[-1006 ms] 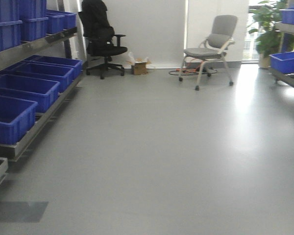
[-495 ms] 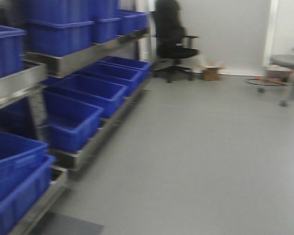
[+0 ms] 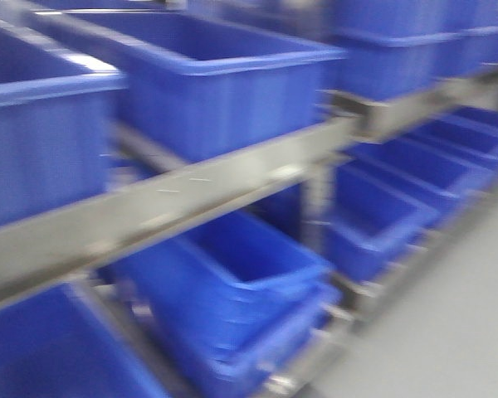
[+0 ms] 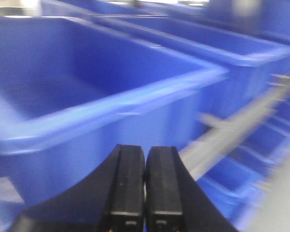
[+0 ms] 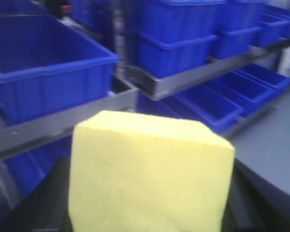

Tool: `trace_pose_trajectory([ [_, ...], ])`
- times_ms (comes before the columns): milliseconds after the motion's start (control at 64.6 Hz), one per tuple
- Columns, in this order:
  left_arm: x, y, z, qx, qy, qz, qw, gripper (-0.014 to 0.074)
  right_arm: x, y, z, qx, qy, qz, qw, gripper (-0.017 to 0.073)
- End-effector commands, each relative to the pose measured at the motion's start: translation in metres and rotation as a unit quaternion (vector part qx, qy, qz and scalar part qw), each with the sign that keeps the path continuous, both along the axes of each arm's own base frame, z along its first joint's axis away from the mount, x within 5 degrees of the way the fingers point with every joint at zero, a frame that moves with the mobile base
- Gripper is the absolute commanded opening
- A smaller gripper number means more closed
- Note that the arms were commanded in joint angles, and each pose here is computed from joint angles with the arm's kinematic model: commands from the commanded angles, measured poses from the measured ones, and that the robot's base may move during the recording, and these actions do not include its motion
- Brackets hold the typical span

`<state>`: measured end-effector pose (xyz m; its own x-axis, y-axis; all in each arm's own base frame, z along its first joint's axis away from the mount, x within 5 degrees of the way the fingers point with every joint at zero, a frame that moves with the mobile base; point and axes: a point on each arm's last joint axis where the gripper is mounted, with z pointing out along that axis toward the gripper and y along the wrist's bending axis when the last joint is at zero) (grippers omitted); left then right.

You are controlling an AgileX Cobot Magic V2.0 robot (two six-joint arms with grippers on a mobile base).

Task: Place yellow foam block on left shelf second layer
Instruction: 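Turn the base to face the shelf rack of blue bins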

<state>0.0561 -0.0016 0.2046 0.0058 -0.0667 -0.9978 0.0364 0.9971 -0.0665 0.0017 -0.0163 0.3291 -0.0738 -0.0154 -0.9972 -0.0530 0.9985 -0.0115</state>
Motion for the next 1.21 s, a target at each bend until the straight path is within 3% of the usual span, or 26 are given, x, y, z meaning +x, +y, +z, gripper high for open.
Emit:
trace_pose_trajectory([
  [0, 0.0007, -0.0013, -0.0013, -0.004, -0.028, -0.008, 1.0, 0.0136, -0.0003, 0.0005, 0.0151, -0.01, -0.048, 0.001, 0.999, 0.0225],
  [1191, 0.0007, -0.0013, -0.0013, -0.004, -0.028, -0.008, 1.0, 0.0136, -0.0003, 0.0005, 0.0151, -0.01, -0.048, 0.001, 0.999, 0.0225],
])
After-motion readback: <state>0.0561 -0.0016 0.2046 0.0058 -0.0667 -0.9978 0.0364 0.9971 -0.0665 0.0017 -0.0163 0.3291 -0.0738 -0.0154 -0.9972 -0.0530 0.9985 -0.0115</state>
